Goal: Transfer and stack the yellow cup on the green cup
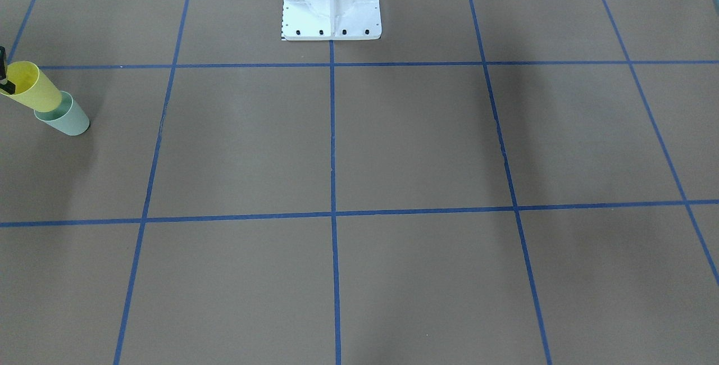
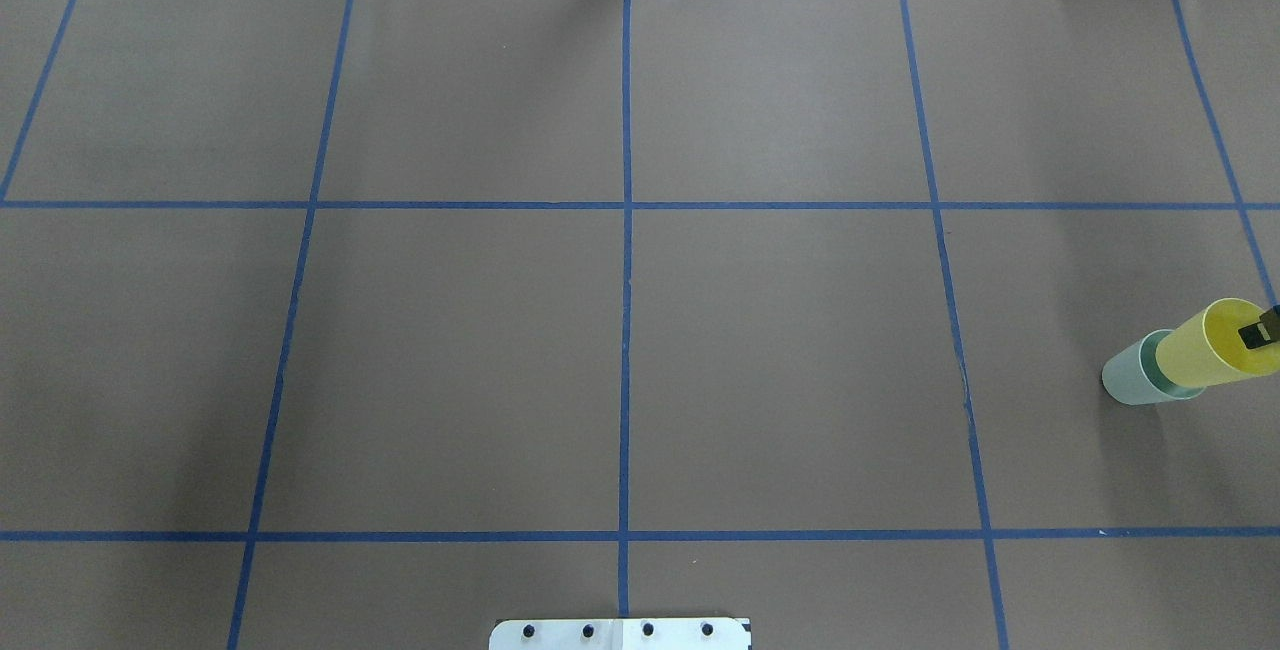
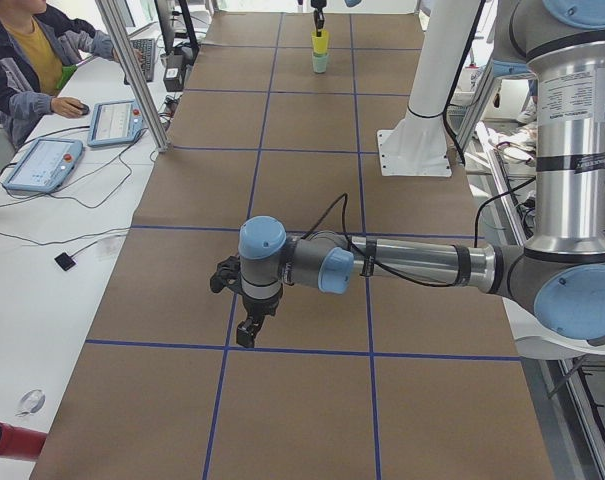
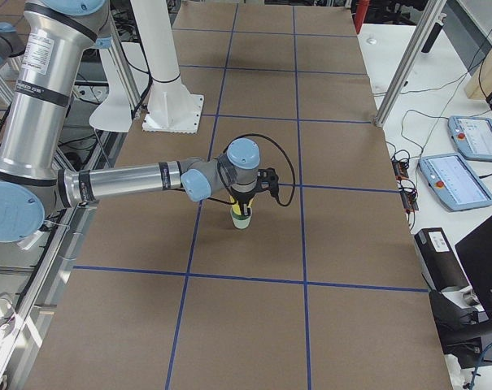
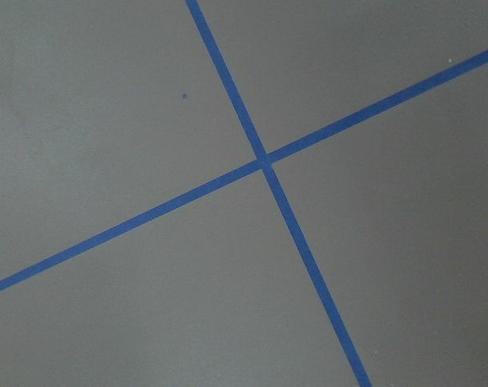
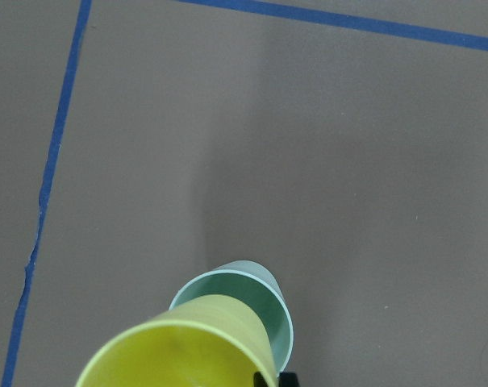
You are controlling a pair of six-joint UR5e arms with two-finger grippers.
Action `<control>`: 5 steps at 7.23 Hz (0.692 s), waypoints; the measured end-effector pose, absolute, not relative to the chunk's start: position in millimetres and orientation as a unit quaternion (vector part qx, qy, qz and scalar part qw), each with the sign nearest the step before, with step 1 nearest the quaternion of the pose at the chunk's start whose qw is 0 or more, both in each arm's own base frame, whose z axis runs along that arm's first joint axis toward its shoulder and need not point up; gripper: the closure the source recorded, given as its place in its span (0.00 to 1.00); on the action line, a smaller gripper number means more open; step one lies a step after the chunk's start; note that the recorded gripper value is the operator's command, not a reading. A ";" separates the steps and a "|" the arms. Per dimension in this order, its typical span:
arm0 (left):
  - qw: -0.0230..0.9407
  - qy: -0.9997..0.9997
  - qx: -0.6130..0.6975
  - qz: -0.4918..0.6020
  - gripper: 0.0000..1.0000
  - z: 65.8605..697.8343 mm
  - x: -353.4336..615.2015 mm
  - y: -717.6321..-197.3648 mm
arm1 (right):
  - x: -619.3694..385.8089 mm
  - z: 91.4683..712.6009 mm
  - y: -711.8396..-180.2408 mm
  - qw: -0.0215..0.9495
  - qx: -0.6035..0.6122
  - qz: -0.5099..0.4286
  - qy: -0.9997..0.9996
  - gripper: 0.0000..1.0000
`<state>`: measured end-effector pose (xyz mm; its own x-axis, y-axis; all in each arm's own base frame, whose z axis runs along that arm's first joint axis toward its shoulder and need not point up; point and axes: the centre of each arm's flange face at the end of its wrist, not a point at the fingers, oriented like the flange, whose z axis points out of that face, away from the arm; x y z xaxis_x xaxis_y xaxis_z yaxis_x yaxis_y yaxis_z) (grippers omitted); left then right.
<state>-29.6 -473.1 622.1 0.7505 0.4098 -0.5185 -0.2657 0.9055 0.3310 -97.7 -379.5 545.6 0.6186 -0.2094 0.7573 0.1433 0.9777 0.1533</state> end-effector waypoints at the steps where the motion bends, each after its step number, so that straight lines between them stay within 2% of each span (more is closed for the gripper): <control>1: 0.928 0.303 0.120 0.182 0.00 621.6 -29.7 -472.8 | -100.7 547.1 -379.1 0.900 0.037 -0.101 -0.423 1.00; 4: 0.928 0.303 0.118 0.181 0.00 622.8 -30.0 -471.2 | -102.9 550.9 -382.5 0.904 0.040 -0.101 -0.414 1.00; 5: 0.928 0.303 0.118 0.181 0.00 623.2 -30.1 -470.8 | -103.5 551.0 -384.0 0.904 0.041 -0.101 -0.412 0.95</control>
<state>-30.1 -470.8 623.2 0.7510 0.4076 -0.5194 -0.2649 0.9066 0.3284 -103.5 -384.0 551.0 0.6393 -0.2171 0.7376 0.1497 0.9761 0.1576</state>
